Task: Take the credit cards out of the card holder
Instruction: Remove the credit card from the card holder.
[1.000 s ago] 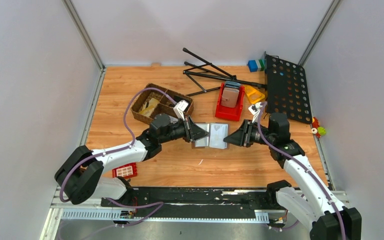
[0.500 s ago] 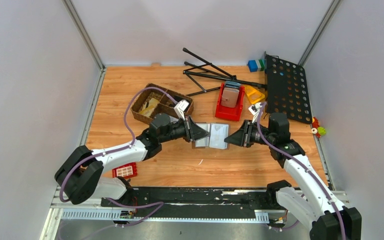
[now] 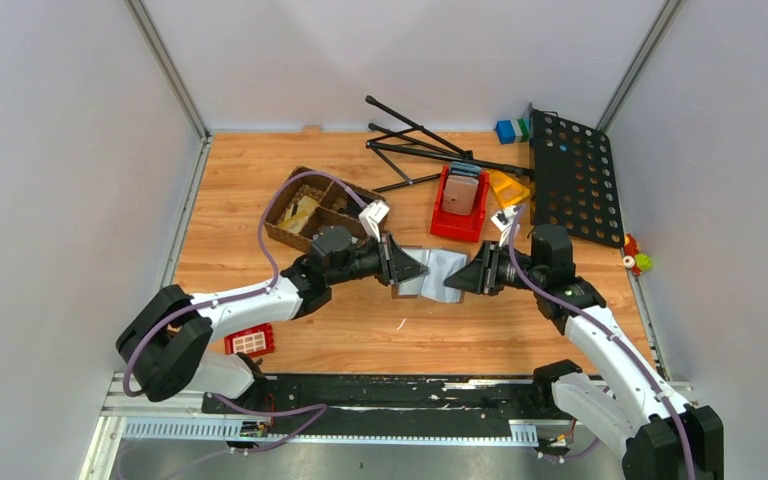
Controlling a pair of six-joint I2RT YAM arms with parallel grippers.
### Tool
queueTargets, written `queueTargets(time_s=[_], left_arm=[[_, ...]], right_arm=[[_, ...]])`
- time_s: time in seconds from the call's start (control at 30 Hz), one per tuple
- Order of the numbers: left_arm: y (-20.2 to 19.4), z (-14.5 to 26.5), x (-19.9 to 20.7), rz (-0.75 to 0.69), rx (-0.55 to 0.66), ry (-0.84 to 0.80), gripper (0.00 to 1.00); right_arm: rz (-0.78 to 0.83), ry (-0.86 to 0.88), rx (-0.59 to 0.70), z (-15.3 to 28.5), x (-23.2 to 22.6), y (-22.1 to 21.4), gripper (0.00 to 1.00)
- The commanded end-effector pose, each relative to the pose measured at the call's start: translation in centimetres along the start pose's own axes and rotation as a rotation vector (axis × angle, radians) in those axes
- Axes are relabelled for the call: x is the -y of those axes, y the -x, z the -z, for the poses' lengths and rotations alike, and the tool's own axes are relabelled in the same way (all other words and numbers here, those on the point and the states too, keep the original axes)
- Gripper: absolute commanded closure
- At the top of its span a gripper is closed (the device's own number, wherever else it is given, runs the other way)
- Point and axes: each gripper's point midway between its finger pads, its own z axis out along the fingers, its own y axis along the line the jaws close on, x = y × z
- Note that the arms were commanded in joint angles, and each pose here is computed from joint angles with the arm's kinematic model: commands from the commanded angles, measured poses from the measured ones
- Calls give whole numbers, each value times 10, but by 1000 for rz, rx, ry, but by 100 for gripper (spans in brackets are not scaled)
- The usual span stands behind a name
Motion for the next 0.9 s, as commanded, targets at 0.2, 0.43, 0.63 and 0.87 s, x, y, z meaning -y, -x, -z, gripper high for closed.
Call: queueTargets(time_s=[0.2, 0.43, 0.63, 0.87], left_arm=[[1, -11, 45, -49, -21, -148, 87], [0, -13, 34, -38, -20, -94, 78], [-2, -7, 13, -57, -17, 24, 51], [-17, -11, 30, -1, -29, -136, 44]], right_arm=[[87, 74, 58, -3, -24, 22, 78], [70, 73, 46, -5, -25, 20, 83], [18, -158, 25, -5, 11, 20, 93], [-24, -212, -16, -14, 22, 12, 96]])
